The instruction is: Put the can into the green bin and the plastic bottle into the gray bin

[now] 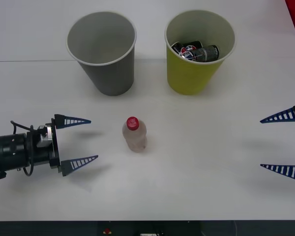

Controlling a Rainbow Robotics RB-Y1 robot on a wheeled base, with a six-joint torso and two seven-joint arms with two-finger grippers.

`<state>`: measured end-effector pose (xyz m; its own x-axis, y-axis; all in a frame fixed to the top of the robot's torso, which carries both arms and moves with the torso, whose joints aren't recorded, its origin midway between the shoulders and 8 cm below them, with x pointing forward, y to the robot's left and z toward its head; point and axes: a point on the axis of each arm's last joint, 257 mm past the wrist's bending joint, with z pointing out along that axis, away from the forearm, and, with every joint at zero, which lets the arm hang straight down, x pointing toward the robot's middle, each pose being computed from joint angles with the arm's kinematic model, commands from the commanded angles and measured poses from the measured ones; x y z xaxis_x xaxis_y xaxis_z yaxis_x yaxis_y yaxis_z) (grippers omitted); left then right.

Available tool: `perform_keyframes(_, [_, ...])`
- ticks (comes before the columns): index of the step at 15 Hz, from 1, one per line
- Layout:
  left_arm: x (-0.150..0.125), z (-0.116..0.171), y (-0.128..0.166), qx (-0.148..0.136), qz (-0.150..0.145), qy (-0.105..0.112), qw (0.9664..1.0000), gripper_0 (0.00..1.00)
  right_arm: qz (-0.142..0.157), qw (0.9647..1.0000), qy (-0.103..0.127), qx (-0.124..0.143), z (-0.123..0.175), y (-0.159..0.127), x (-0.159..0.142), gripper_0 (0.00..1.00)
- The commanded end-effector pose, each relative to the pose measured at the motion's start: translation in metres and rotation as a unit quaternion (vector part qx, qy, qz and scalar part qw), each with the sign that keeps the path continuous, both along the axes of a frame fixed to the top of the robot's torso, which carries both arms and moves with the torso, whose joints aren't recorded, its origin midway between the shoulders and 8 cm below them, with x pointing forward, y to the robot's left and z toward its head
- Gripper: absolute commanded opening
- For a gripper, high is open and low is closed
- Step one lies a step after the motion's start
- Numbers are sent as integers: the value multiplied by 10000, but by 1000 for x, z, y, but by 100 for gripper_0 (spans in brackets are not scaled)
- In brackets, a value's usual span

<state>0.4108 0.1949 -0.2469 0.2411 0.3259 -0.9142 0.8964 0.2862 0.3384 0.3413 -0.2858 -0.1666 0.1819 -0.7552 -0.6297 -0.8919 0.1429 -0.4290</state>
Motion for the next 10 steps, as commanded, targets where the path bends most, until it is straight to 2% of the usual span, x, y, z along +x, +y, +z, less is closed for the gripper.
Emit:
perform_keyframes(1, [8, -4, -28, -239, -85, 66, 9997, 100, 0, 10000, 0, 0, 0, 0, 0, 100])
perform_keyframes(10, [30, -15, -106, -494, 27, 154, 9987, 100, 0, 10000, 0, 0, 0, 0, 0, 100])
